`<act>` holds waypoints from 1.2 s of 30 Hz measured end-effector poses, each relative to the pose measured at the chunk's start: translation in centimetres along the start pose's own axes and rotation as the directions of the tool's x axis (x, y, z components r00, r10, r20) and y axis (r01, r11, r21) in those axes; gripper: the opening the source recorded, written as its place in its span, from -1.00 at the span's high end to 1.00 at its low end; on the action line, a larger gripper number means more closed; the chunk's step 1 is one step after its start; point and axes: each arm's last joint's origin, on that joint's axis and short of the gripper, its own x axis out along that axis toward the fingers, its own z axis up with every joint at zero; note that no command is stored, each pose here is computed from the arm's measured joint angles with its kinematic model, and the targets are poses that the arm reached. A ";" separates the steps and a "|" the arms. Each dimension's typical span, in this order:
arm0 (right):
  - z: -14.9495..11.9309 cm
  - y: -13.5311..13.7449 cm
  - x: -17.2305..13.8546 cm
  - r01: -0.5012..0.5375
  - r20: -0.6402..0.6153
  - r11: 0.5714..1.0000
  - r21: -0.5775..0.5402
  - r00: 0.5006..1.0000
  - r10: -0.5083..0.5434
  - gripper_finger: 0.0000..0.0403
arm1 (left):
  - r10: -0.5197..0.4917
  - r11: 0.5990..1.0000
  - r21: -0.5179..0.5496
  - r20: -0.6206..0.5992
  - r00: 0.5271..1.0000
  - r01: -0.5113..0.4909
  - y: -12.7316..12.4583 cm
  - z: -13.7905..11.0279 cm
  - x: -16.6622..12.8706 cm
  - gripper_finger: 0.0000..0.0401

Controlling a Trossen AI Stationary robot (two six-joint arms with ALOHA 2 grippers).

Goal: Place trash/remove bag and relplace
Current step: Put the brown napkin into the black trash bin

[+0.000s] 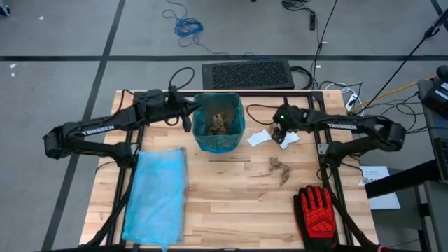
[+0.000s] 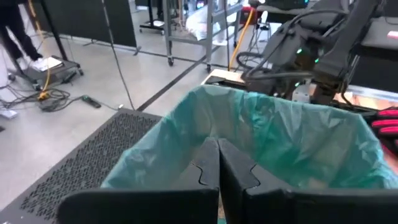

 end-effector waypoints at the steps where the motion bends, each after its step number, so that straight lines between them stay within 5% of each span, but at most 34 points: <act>1: 0.1 0.1 0.4 -0.002 -0.006 1.000 0.002 1.000 0.002 -0.16 | -0.001 1.000 0.000 0.000 1.000 0.001 0.0 -0.2 0.1 1.00; 11: 0.5 -0.5 4.8 0.018 -0.056 0.996 0.091 0.998 -0.013 -0.08 | 0.032 0.999 -0.005 -0.029 0.999 -0.032 0.5 -1.8 0.3 1.00; 14: 0.5 -0.8 4.9 0.051 -0.054 0.991 0.126 0.998 -0.044 0.22 | 0.051 0.999 -0.009 -0.030 0.998 -0.051 0.9 -1.9 0.3 1.00; 17: 0.5 -0.8 4.1 0.067 -0.053 0.991 0.120 0.997 -0.061 0.73 | 0.061 0.998 -0.010 -0.028 0.998 -0.061 1.1 -1.9 0.3 1.00; 19: 1.4 -0.8 2.7 0.056 -0.005 0.992 0.116 0.998 -0.056 0.92 | 0.068 0.998 -0.012 -0.028 0.997 -0.068 1.3 -1.9 0.3 1.00; 25: 5.4 -0.1 -4.1 -0.042 0.239 0.992 0.119 0.971 0.012 0.98 | 0.079 0.997 -0.004 0.043 0.996 -0.079 1.5 -1.1 0.1 1.00; 29: 8.8 1.2 -10.2 -0.174 0.464 0.984 0.028 0.875 0.142 0.99 | 0.080 0.997 0.004 0.101 0.992 -0.080 1.5 -0.4 -0.6 1.00; 36: 14.2 4.6 -16.9 -0.195 0.629 0.958 -0.211 0.723 0.286 1.00 | 0.080 0.996 0.020 0.128 0.989 -0.083 1.5 -0.1 -0.9 1.00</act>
